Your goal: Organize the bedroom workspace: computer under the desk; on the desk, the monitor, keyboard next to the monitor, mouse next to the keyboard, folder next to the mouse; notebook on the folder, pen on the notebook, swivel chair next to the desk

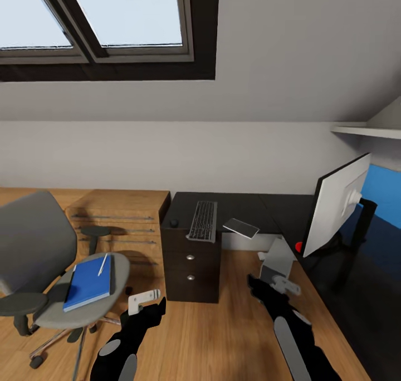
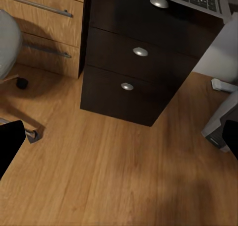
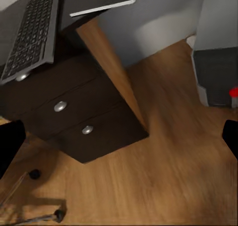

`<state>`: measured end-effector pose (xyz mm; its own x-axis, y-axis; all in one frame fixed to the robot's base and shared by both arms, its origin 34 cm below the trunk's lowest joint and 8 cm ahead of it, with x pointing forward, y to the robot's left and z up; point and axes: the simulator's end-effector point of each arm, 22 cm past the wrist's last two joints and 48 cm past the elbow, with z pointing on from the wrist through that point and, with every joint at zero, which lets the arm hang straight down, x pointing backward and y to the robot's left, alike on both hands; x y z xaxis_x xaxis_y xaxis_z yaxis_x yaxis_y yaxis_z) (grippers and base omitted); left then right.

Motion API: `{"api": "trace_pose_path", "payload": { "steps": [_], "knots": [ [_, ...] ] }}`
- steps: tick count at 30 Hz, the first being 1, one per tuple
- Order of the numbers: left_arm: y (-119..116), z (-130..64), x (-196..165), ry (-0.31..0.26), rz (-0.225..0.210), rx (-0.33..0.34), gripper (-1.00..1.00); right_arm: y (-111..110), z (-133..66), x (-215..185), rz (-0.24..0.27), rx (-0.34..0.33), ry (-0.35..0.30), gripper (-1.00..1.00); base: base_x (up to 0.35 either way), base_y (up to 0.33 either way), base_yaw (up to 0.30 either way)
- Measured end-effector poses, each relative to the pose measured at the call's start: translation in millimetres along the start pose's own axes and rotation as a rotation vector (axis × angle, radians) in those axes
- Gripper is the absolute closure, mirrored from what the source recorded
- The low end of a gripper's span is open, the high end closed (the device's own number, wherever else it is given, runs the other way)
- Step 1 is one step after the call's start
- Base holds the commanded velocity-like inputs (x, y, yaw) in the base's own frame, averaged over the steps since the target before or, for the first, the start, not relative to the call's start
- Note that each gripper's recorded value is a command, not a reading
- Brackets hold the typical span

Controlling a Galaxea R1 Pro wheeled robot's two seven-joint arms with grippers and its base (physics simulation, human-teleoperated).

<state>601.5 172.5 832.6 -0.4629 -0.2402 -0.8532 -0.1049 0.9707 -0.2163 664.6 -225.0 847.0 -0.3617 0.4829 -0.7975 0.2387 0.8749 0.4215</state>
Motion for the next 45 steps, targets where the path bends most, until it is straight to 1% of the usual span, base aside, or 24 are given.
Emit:
{"api": "trace_pose_path", "payload": {
  "steps": [3,4,6,7,8,10,12,15,20,24,33,34,35,37,45],
  "knots": [
    [-1,-2.3,-4,0.0,-0.001,0.0,-1.0,7,-8.7,5,-0.078,-0.005,0.067,-1.0,-0.001,0.0,0.0],
    [-2,-3.1,-6,0.0,0.0,0.001,-1.0,8,-13.5,17,-0.121,-0.005,0.139,-1.0,0.0,0.0,0.0],
    [-3,-4.7,-8,0.001,0.0,0.002,-1.0,8,-19.8,31,-0.158,-0.004,0.225,-1.0,0.0,0.0,0.0],
    [-5,-5.6,-10,0.002,0.0,0.004,-1.0,6,-25.2,43,-0.185,-0.001,0.295,-1.0,0.0,0.0,0.0],
    [-5,-6.4,-11,0.002,0.0,0.005,-1.0,5,-27.8,46,-0.193,0.001,0.319,-1.0,0.0,0.0,0.0],
    [-7,-8.0,-13,0.004,0.0,0.008,-1.0,0,-30.9,43,-0.193,0.011,0.337,-1.0,0.0,0.0,0.0],
    [-8,-9.5,-15,0.005,0.0,0.009,-1.0,-2,-31.7,34,-0.182,0.018,0.32,-1.0,0.0,0.0,0.0],
    [-10,-11.9,-19,0.006,0.0,0.01,-1.0,-2,-32.8,16,-0.165,0.022,0.279,-1.0,0.0,0.0,0.0],
    [-11,-16.0,-27,0.003,-0.001,0.008,-1.0,1,-36.4,-7,-0.147,0.023,0.226,-1.0,-0.008,0.0,0.0],
    [-11,-18.6,-32,0.004,-0.001,0.006,-1.0,4,-39.1,-14,-0.147,0.022,0.22,-1.0,-0.167,0.0,0.0],
    [-12,-25.0,-43,0.004,-0.004,0.004,-1.0,9,-45.1,-28,-0.143,0.02,0.206,-1.0,-0.324,0.0,0.0],
    [-8,-25.2,-45,0.005,-0.019,-0.003,-1.0,2,-45.4,-38,-0.14,0.038,0.18,-1.0,-0.338,0.0,0.0],
    [-8,-25.9,-46,0.006,-0.022,-0.004,-1.0,2,-45.8,-41,-0.137,0.039,0.174,-1.0,-0.315,0.0,-0.05],
    [-7,-27.4,-48,0.007,-0.03,-0.005,-1.0,0,-46.1,-51,-0.128,0.044,0.141,-1.0,-0.101,0.0,-0.217],
    [-9,-33.6,-57,0.007,-0.032,-0.005,-1.0,4,-51.5,-61,-0.125,0.046,0.134,-1.0,-0.033,0.0,-0.26]
  ]
}}
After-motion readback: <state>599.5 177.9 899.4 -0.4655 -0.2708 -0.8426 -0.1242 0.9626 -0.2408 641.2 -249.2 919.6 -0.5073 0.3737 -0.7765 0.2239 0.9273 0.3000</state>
